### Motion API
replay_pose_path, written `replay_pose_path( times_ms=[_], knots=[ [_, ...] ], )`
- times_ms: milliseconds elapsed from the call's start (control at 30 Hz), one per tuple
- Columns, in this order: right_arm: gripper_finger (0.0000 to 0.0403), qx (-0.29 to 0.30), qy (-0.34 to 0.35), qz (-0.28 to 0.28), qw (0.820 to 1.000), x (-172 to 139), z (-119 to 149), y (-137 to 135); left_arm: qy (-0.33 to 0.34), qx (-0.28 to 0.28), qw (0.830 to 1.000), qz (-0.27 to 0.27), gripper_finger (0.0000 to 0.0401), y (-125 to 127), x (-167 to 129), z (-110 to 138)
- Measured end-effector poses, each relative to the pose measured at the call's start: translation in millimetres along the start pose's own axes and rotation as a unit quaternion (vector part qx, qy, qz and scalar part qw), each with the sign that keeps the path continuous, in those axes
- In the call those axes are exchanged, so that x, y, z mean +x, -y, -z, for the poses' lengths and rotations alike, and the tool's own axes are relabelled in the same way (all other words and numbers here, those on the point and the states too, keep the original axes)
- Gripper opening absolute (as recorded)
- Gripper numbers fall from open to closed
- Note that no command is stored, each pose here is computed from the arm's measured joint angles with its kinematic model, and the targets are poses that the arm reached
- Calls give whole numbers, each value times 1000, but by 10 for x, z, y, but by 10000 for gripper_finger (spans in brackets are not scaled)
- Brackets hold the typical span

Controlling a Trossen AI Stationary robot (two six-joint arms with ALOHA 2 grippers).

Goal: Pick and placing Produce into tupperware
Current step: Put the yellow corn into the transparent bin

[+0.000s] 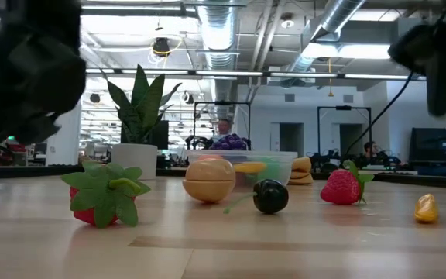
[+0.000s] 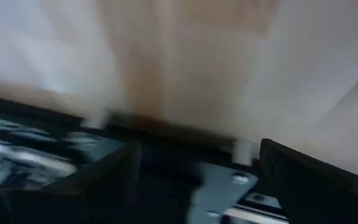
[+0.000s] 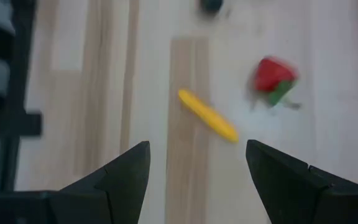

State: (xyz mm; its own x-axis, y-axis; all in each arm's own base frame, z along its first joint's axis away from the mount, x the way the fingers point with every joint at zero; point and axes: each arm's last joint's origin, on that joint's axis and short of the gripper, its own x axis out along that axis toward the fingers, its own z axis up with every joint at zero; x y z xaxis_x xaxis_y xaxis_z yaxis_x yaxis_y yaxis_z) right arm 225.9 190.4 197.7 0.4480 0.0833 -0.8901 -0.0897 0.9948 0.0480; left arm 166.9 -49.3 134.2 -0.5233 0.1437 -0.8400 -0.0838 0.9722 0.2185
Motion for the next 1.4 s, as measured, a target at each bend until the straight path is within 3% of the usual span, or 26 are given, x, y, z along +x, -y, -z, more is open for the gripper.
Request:
replay_pose_path(
  times_ms=[100, 400, 533, 667, 1000, 1400],
  knots=[
    [260, -15, -38, -10, 999, 133, -57, 22, 25, -4, 999, 33, 320, 65, 42, 39],
    [260, -21, -43, -10, 999, 219, -187, 103, 162, -10, 986, 29, 320, 106, -285, 121],
    [260, -24, -45, -10, 999, 229, -210, 148, 265, -35, 962, 58, 320, 91, -473, 132],
    [260, -29, -45, -11, 999, 240, -223, 169, 367, -47, 923, 105, 320, 100, -642, 113],
    [260, -54, -47, -23, 997, 241, -228, 168, 475, -46, 870, 124, 320, 139, -828, 18],
    [260, -49, -33, -41, 997, 369, -297, 183, 462, -22, 877, 127, 320, 148, -788, 22]
  ],
)
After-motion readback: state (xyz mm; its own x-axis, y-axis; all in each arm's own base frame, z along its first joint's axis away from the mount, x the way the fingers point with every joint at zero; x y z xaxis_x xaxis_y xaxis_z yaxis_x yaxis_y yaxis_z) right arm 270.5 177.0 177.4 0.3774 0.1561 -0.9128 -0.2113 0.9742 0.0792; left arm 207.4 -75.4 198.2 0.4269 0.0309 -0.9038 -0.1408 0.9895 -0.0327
